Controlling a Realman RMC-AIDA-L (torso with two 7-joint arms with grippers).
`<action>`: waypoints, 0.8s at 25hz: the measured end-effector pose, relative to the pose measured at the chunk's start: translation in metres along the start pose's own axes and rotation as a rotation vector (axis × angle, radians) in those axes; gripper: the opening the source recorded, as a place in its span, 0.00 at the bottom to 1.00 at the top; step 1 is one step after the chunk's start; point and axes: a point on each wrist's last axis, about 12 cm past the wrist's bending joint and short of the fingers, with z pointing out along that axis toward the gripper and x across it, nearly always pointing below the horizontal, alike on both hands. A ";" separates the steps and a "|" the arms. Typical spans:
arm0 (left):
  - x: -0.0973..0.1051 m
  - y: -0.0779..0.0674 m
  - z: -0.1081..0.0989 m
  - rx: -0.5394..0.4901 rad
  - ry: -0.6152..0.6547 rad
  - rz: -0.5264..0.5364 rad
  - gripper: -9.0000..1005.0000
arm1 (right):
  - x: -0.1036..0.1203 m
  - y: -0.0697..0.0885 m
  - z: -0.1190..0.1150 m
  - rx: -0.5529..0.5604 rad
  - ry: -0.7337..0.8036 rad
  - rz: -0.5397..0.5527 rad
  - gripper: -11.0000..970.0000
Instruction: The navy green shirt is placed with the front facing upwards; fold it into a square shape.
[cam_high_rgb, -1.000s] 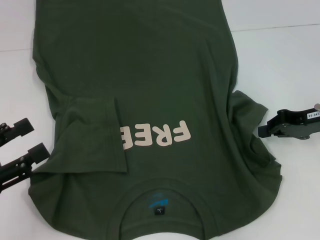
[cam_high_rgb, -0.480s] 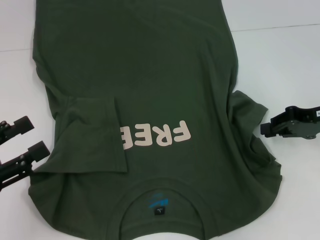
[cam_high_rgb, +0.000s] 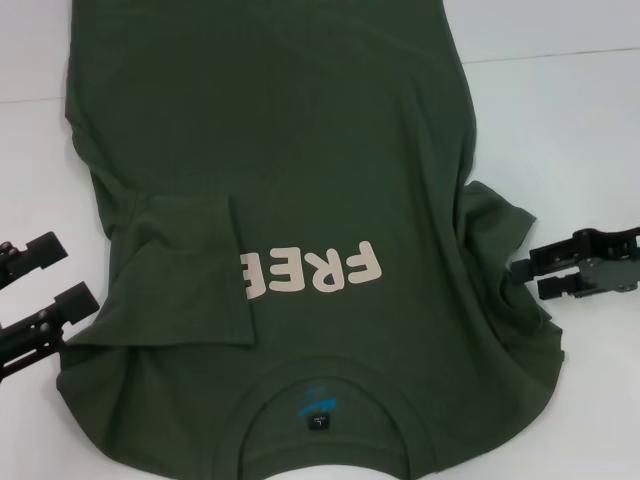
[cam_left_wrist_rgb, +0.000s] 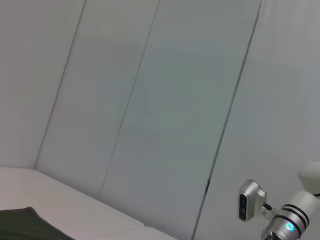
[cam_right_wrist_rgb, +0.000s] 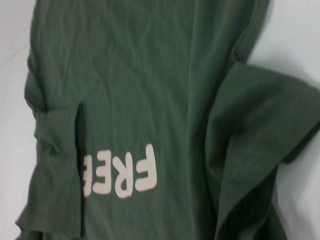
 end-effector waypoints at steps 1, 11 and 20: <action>0.000 0.000 0.000 0.000 0.000 0.000 0.78 | 0.000 0.000 0.001 0.002 0.006 -0.001 0.50; 0.001 -0.001 -0.001 -0.002 -0.001 -0.002 0.78 | 0.000 -0.003 0.016 0.018 -0.023 0.022 0.81; 0.001 -0.001 -0.001 -0.002 -0.001 -0.002 0.78 | -0.007 0.006 0.032 0.009 -0.044 0.016 0.80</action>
